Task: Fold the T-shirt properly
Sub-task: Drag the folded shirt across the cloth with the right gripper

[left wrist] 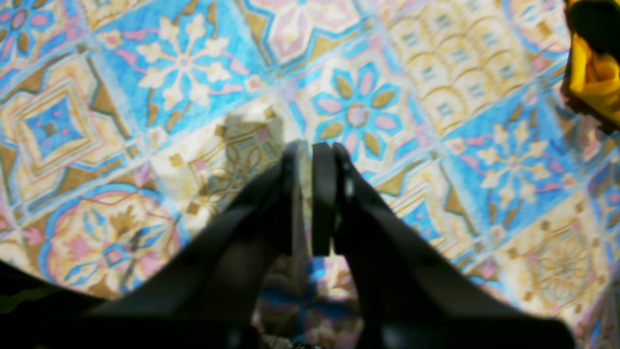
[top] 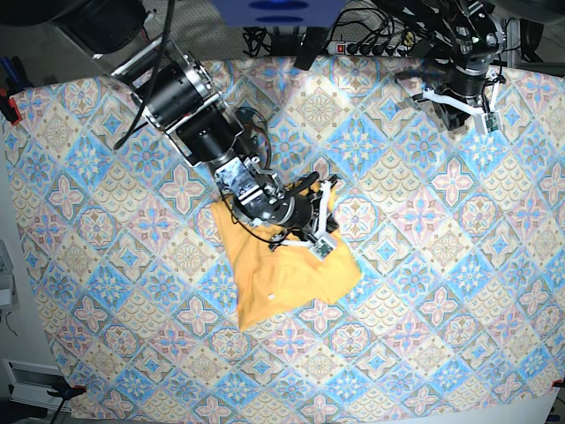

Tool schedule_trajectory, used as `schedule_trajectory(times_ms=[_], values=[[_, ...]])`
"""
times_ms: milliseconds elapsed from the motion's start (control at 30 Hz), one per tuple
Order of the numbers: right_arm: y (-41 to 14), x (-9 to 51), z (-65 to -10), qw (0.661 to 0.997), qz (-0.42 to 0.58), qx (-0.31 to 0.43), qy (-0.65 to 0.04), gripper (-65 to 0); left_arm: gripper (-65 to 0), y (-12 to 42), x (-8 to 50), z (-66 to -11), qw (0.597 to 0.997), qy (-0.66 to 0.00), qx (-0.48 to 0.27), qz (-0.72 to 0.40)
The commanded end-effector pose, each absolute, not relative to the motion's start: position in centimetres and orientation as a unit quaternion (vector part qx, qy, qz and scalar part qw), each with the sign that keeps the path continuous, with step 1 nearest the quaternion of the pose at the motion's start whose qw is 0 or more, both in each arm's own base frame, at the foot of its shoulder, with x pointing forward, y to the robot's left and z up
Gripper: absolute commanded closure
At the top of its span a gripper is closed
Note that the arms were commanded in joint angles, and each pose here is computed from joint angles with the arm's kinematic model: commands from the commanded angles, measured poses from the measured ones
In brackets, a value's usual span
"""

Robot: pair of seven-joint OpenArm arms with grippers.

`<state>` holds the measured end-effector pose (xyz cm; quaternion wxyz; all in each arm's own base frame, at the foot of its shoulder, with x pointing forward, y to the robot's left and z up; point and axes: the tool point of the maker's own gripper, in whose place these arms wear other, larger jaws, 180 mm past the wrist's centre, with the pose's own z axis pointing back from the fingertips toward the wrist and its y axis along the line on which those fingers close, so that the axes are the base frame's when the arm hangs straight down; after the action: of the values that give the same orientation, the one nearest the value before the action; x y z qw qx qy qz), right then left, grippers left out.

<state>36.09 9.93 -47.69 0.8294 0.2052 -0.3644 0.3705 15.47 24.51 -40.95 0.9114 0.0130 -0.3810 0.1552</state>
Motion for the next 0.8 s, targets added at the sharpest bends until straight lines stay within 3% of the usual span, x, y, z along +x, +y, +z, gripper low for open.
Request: schedule_trajectory(times_ms=[0,767], values=[[9.0,38.0,-46.6,0.826,0.364,0.193,-0.384,-1.1,-3.9,24.9,15.6,-40.2,0.905,-0.395,0.017,0.156],[-7.7,46.5,-43.4,0.862,0.245,0.086,-0.435,-1.1,-3.9,24.7,15.8,-40.2,0.905,-0.396,0.013,0.155]])
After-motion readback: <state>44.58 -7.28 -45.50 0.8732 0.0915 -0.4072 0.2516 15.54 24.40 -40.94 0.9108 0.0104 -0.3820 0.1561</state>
